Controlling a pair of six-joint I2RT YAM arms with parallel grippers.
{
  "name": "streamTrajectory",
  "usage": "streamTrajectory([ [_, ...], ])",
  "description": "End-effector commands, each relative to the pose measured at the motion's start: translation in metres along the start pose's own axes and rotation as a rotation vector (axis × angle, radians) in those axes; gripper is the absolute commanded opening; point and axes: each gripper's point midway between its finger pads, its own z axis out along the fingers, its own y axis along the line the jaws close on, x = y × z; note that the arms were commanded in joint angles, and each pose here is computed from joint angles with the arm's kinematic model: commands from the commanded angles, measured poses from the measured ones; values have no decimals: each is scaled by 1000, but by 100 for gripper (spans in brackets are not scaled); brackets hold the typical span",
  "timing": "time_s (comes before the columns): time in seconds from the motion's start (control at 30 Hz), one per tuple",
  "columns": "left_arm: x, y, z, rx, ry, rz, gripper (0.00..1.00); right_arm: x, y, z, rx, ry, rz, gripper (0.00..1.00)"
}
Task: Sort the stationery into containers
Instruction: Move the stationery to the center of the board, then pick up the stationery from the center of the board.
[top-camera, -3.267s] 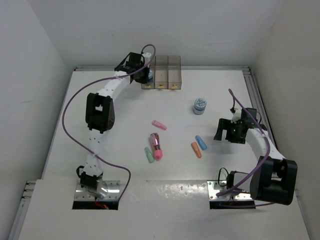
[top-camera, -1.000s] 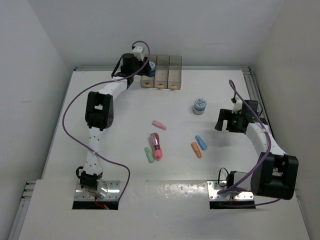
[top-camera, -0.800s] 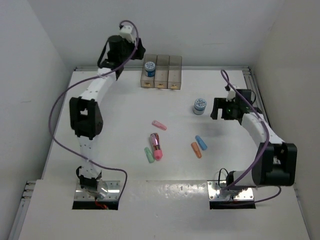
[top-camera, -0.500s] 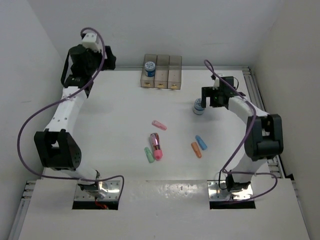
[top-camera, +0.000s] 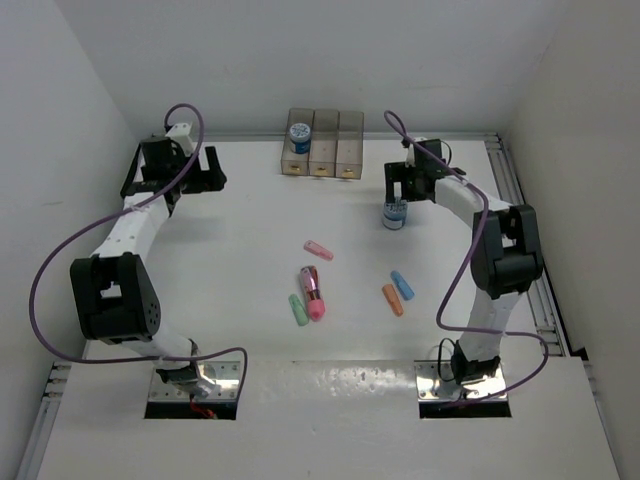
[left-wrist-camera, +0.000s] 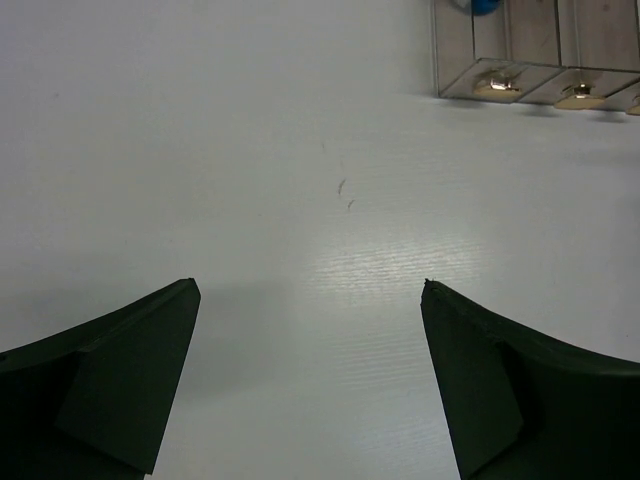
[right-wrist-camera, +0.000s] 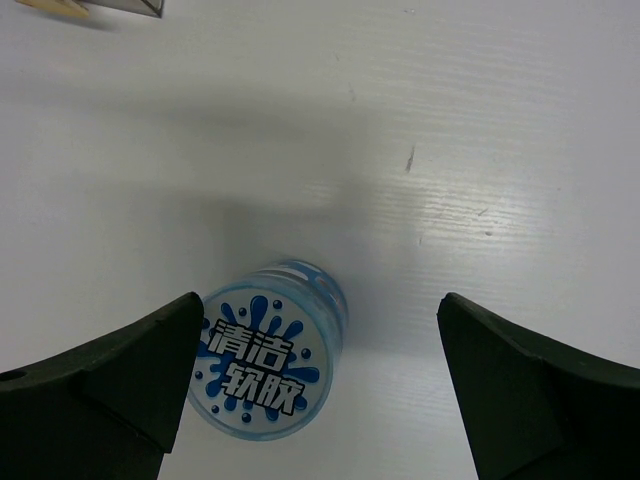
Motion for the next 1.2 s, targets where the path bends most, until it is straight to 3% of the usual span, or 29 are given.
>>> streamTrajectory([
  [0.0, -23, -2, -7, 28, -77, -7, 100, 8, -3, -1, 36, 31, -21, 99],
  [0.3, -16, -4, 0, 50, -73, -27, 100, 28, 8, -14, -16, 38, -6, 99],
  [0.43, -19, -4, -2, 53, -91, -23, 100, 20, 15, -25, -98, -80, -16, 99],
  [0.6, -23, -5, -4, 67, -112, -33, 100, 39, 4, -23, -141, -84, -19, 99],
  [0.77, -24, -9, -6, 84, -121, -45, 100, 21, 3, -28, -207, -184, -45, 99],
  [1.17, -13, -4, -10, 67, -102, -32, 100, -14, 52, -49, -340, -233, -67, 99],
])
